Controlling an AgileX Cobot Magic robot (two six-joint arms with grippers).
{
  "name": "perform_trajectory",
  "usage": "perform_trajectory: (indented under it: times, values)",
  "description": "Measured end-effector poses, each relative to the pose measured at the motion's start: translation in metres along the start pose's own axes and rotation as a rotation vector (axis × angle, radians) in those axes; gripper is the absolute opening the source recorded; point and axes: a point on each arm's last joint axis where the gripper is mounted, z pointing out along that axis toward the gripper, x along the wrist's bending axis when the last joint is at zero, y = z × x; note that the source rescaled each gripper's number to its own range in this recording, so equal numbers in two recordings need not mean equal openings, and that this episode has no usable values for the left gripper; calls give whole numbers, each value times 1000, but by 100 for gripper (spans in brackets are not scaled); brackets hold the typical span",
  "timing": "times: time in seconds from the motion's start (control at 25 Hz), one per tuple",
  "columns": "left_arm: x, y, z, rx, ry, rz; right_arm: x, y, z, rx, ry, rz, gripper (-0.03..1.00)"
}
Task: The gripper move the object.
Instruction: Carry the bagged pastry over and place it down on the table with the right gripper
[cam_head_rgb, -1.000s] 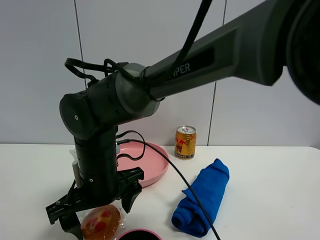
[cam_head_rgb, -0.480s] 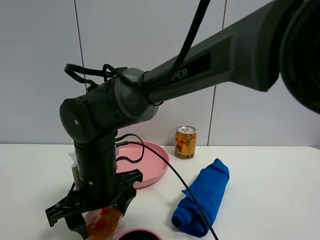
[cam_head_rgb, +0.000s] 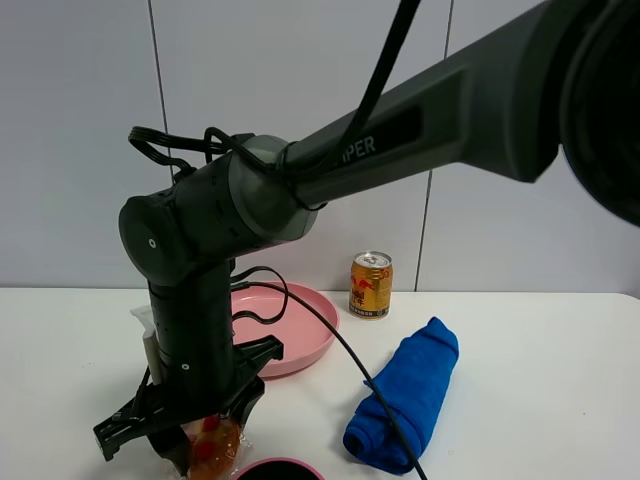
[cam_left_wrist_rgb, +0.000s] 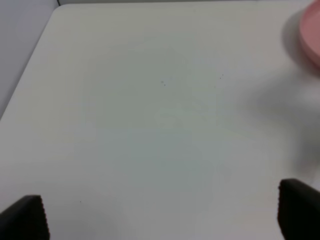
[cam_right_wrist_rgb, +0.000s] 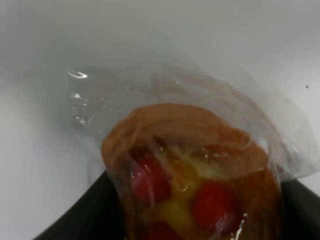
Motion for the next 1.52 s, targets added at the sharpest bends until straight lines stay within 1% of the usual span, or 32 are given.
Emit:
perform_trajectory:
  times: [0.16, 0.28, 0.4, 0.56, 0.68, 0.8, 0.92, 1.08, 1.12, 1.2, 1.28, 1.36, 1.44, 1.52]
  values:
    - [0, 0, 0, 0, 0, 0, 0, -1, -9, 11, -4, -45, 0]
    - [0, 0, 0, 0, 0, 0, -2, 1, -35, -34, 7, -43, 0]
    - [0, 0, 0, 0, 0, 0, -7, 2, -84, -125, 25, -39, 0]
    - [0, 0, 0, 0, 0, 0, -17, -6, -143, -203, 28, -31, 0]
    - [0, 0, 0, 0, 0, 0, -27, -15, -175, -225, -16, -32, 0]
    - [0, 0, 0, 0, 0, 0, -41, -22, -194, -234, -92, 6, 0]
    - [0, 0, 0, 1, 0, 0, -56, -22, -201, -263, -158, 55, 0]
    - [0, 0, 0, 1, 0, 0, -61, -21, -204, -278, -173, 74, 0]
    - [0, 0, 0, 1, 0, 0, -60, -19, -204, -303, -162, 78, 0]
    - [0, 0, 0, 1, 0, 0, -58, -11, -206, -394, -129, 86, 0]
    - [0, 0, 0, 1, 0, 0, -54, -1, -209, -508, -83, 92, 0]
    - [0, 0, 0, 1, 0, 0, -51, 7, -211, -589, -52, 94, 0]
    - [0, 0, 0, 1, 0, 0, -48, 12, -207, -625, -32, 104, 0]
    - [0, 0, 0, 1, 0, 0, -47, 17, -198, -630, -20, 122, 0]
